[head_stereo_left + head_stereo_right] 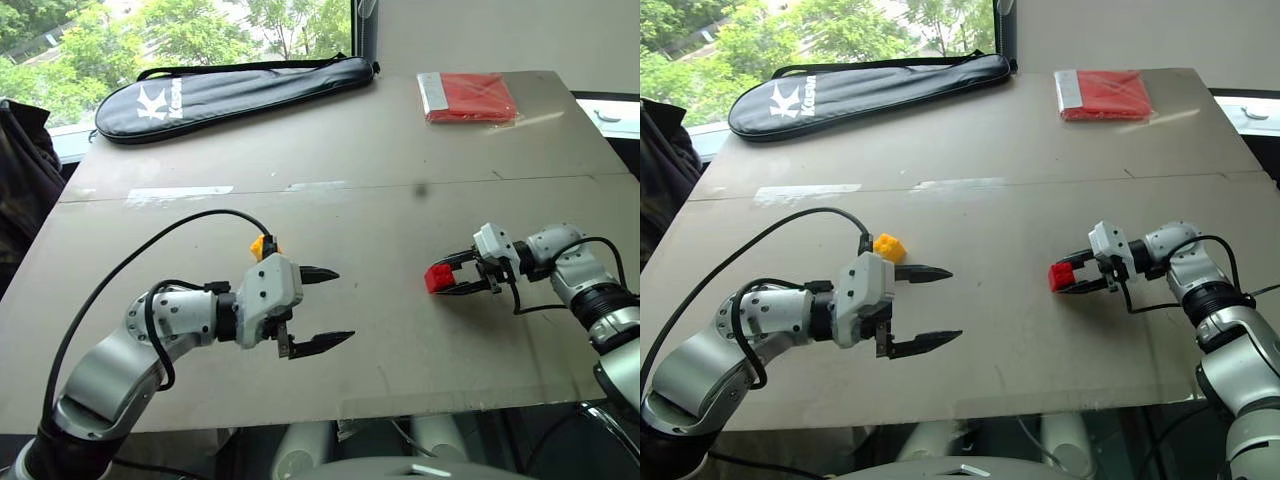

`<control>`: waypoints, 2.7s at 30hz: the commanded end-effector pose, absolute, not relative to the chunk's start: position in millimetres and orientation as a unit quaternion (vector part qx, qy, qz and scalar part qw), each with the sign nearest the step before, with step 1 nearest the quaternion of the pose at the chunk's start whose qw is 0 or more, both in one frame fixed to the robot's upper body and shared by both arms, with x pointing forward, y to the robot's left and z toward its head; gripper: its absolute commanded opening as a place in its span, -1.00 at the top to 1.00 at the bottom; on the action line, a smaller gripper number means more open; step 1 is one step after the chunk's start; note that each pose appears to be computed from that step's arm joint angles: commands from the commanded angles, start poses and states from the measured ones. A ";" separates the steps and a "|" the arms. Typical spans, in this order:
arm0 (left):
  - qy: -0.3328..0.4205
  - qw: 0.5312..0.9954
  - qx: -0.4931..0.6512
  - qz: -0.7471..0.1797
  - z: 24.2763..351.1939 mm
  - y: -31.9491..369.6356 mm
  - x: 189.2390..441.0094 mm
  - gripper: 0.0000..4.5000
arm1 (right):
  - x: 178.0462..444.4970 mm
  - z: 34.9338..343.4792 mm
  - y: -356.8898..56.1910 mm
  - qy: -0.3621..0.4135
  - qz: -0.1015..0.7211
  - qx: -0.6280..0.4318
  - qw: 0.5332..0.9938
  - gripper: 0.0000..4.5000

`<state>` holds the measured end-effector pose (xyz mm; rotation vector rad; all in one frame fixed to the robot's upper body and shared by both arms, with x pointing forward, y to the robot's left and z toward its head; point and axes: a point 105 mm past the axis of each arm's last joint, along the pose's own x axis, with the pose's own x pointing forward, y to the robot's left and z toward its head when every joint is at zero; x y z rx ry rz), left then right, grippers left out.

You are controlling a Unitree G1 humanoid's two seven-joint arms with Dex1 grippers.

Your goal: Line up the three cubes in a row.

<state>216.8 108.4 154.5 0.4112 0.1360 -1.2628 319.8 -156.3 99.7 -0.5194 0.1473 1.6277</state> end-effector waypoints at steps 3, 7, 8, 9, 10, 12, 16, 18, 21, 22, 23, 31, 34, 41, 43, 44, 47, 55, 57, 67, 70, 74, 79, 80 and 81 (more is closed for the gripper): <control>0.042 0.785 0.203 -0.583 161.8 107.1 213.4 -1.00 | 321.6 107.3 -159.9 0.055 0.726 -0.246 0.640 0.41; 0.045 0.785 0.204 -0.583 160.5 108.8 212.7 -1.00 | 324.0 108.2 -159.2 0.054 0.724 -0.248 0.641 -0.38; 0.045 0.785 0.205 -0.582 160.2 109.2 212.9 -1.00 | 324.4 108.8 -159.1 0.053 0.724 -0.248 0.642 -0.64; 0.046 0.785 0.205 -0.582 160.1 109.7 212.9 -1.00 | 325.7 110.0 -158.7 0.046 0.722 -0.252 0.643 -0.84; 0.046 0.785 0.205 -0.582 159.9 110.0 212.9 -1.00 | 327.1 111.4 -158.3 0.036 0.719 -0.258 0.645 -0.99; 0.046 0.785 0.204 -0.582 159.0 110.0 212.9 -1.00 | 329.2 111.9 -159.1 0.037 0.715 -0.264 0.646 -0.99; 0.046 0.790 0.199 -0.577 157.6 110.4 211.7 -1.00 | 332.9 115.6 -161.9 0.030 0.707 -0.280 0.649 -0.99; 0.046 0.801 0.190 -0.566 156.6 112.8 210.7 -1.00 | 333.6 121.7 -165.1 0.024 0.702 -0.275 0.656 -0.99; 0.023 0.844 0.176 -0.507 154.9 124.7 214.2 -1.00 | 330.6 138.8 -176.0 -0.005 0.690 -0.251 0.679 -0.99; 0.018 0.861 0.164 -0.481 153.2 131.0 214.5 -1.00 | 328.9 145.9 -181.0 -0.017 0.683 -0.236 0.691 -0.99; 0.010 0.876 0.153 -0.457 152.4 137.0 214.8 -1.00 | 327.3 152.1 -185.4 -0.028 0.677 -0.222 0.701 -0.99; 0.024 0.938 0.137 -0.318 130.6 222.5 197.1 -1.00 | 296.4 171.6 -220.5 -0.072 0.639 -0.104 0.759 -0.99; 0.020 0.948 0.135 -0.287 129.5 254.6 190.7 -1.00 | 277.8 165.7 -226.2 -0.066 0.640 -0.079 0.762 -0.99; -0.018 0.973 0.122 -0.197 121.3 297.2 183.4 -1.00 | 249.6 170.9 -220.2 -0.090 0.659 -0.063 0.744 -0.99; -0.027 0.977 0.122 -0.171 118.6 302.4 183.8 -1.00 | 246.2 172.8 -218.5 -0.093 0.663 -0.058 0.740 -0.99; -0.029 0.980 0.116 -0.157 116.4 304.0 184.5 -1.00 | 245.1 174.1 -217.4 -0.097 0.665 -0.056 0.738 -0.99; -0.032 0.987 0.104 -0.116 108.9 304.5 189.3 -1.00 | 242.5 178.0 -214.1 -0.103 0.671 -0.048 0.732 -0.99; -0.033 0.994 0.098 0.019 87.2 300.5 202.2 -1.00 | 241.2 177.7 -211.8 -0.099 0.675 -0.046 0.730 -0.99; -0.031 0.995 0.090 0.042 83.5 301.9 202.6 -1.00 | 241.2 175.7 -211.5 -0.100 0.674 -0.049 0.730 -0.99; -0.011 0.994 0.096 0.045 69.9 286.0 218.8 -1.00 | 240.9 175.4 -207.9 -0.105 0.675 -0.059 0.728 -0.99; -0.009 0.994 0.092 0.059 69.1 284.7 225.7 -1.00 | 239.8 177.3 -207.3 -0.105 0.675 -0.061 0.728 -0.99; 0.003 0.994 0.086 0.066 67.7 285.0 227.9 -1.00 | 239.2 179.8 -207.8 -0.105 0.671 -0.064 0.731 -0.99; 0.028 0.996 0.043 0.075 59.7 288.8 226.4 -0.69 | 240.8 180.7 -209.1 -0.105 0.666 -0.065 0.736 -1.00; 0.033 0.996 0.041 0.076 58.7 289.4 226.3 -0.50 | 241.2 180.6 -209.4 -0.106 0.665 -0.065 0.736 -1.00; 0.034 0.995 0.038 0.080 58.8 290.9 227.4 -0.32 | 242.1 180.5 -209.9 -0.106 0.664 -0.065 0.737 -1.00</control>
